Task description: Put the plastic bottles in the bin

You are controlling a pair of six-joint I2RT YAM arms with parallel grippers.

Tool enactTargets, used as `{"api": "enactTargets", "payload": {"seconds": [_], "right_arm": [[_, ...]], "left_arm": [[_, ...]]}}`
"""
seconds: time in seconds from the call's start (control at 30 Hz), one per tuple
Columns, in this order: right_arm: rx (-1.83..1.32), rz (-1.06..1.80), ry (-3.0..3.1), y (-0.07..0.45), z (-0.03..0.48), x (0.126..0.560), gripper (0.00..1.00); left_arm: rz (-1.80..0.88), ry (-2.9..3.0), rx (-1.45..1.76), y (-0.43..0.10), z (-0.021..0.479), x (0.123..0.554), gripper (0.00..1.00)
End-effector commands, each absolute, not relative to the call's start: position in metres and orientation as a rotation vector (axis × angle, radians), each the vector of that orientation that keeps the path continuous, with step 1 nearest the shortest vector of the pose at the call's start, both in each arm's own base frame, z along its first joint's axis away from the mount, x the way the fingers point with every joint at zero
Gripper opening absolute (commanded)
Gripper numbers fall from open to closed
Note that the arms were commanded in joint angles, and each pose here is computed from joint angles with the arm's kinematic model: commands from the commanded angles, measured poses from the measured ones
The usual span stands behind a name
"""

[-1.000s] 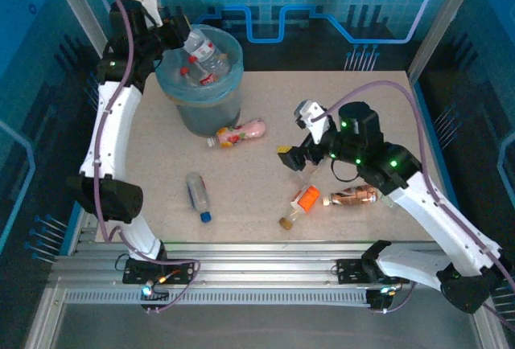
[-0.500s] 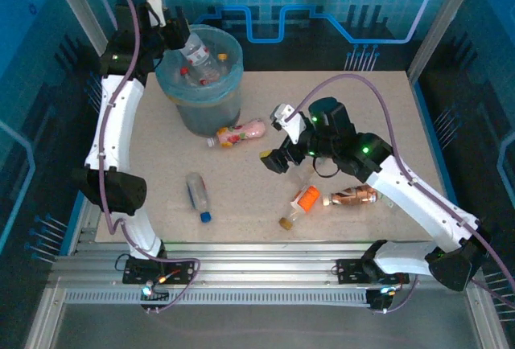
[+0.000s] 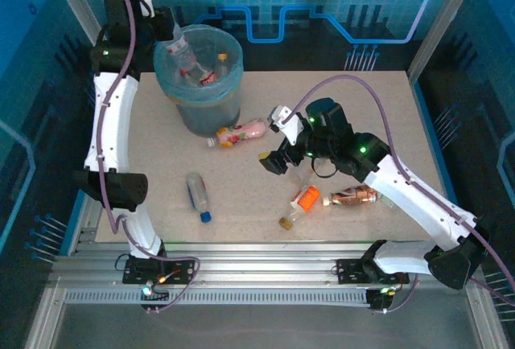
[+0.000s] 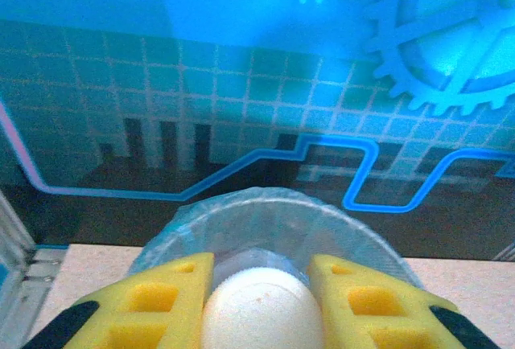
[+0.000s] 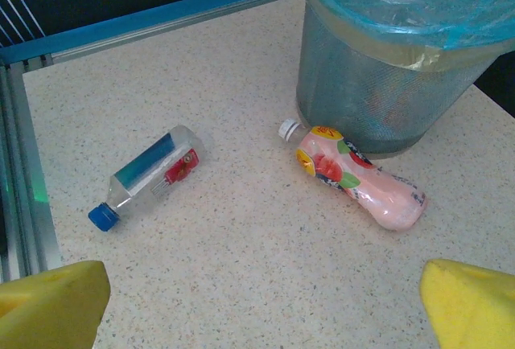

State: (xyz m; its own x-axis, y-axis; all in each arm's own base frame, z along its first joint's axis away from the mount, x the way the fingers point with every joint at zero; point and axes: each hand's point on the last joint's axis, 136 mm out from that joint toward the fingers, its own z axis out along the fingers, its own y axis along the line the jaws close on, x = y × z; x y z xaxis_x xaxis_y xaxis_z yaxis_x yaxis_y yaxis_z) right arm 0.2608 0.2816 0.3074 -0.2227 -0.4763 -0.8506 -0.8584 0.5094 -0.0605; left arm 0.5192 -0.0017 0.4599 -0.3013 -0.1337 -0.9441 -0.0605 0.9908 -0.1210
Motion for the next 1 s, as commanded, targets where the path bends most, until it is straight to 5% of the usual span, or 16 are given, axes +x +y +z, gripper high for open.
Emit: {"api": "enactTargets", "payload": {"seconds": [0.0, 0.97], "right_arm": [[-1.136, 0.545, 1.861, 0.287, 0.310, 0.256, 1.00], [-1.227, 0.500, 1.909, 0.302, 0.283, 0.255, 1.00]], "left_arm": [[-0.015, 1.961, -0.108, 0.005, 0.443, 0.517, 0.00], [-0.209, 2.424, 0.150, -0.062, 0.265, 0.533, 0.00]]}}
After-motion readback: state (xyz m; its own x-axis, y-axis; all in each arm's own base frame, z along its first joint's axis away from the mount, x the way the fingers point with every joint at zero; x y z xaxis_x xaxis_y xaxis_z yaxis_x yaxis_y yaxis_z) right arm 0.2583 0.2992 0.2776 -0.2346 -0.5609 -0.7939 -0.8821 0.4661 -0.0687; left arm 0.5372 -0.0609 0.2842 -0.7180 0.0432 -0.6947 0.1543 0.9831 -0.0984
